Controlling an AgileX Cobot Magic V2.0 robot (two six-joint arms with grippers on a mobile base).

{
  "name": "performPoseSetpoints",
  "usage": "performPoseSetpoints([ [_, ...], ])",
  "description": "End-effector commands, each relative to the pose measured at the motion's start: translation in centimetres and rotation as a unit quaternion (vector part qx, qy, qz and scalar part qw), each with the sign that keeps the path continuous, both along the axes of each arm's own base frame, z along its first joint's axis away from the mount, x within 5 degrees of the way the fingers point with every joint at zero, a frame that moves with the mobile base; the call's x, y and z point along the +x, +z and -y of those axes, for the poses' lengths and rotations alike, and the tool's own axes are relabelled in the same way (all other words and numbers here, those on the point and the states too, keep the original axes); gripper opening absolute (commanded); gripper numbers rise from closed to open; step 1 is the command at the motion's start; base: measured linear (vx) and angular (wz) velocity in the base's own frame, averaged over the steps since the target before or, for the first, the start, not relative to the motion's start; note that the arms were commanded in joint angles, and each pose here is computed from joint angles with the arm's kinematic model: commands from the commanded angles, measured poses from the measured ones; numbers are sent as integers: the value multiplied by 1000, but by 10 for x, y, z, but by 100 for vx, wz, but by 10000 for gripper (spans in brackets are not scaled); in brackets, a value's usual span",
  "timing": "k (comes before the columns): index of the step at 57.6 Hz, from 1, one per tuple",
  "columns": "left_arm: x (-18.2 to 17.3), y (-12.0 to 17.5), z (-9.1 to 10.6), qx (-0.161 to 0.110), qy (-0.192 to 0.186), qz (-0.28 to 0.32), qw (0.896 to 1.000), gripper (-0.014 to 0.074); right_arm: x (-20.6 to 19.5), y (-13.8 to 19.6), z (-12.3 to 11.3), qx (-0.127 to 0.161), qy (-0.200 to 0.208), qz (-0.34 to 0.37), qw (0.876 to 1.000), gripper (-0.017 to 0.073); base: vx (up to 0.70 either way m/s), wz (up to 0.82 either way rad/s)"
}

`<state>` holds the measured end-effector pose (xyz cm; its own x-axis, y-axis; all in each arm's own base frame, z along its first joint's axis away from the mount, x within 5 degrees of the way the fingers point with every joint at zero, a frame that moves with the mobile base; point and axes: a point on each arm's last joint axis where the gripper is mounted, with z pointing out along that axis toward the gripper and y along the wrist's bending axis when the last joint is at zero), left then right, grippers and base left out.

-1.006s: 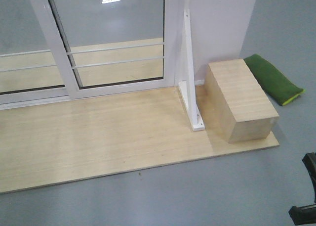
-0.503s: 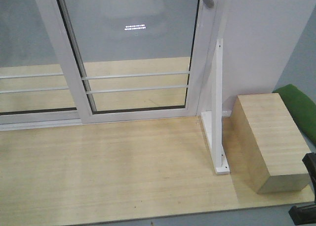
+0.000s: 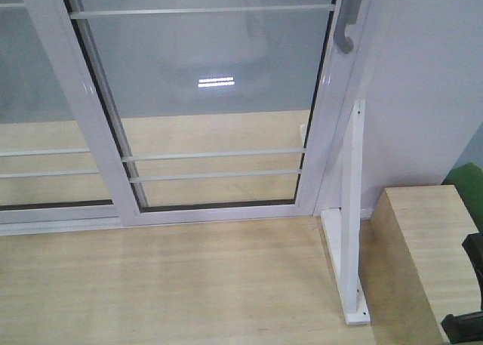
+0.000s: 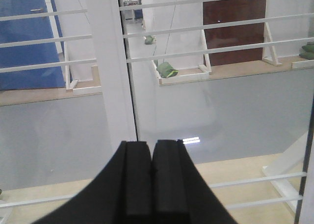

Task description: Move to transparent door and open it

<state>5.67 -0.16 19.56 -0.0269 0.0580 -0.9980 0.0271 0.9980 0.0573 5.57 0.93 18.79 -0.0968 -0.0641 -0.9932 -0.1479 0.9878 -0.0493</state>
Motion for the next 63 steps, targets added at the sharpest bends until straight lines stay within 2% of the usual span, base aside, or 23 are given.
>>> performPoseSetpoints([
  [1,0,-2,0,-8,2,32,999,4,0,4,2,6,-11,41,999,0,33,5],
  [26,0,-2,0,-8,2,32,999,4,0,4,2,6,-11,41,999,0,24,7],
  [63,0,-2,0,-8,2,32,999,4,0,4,2,6,-11,40,999,0,10,3],
])
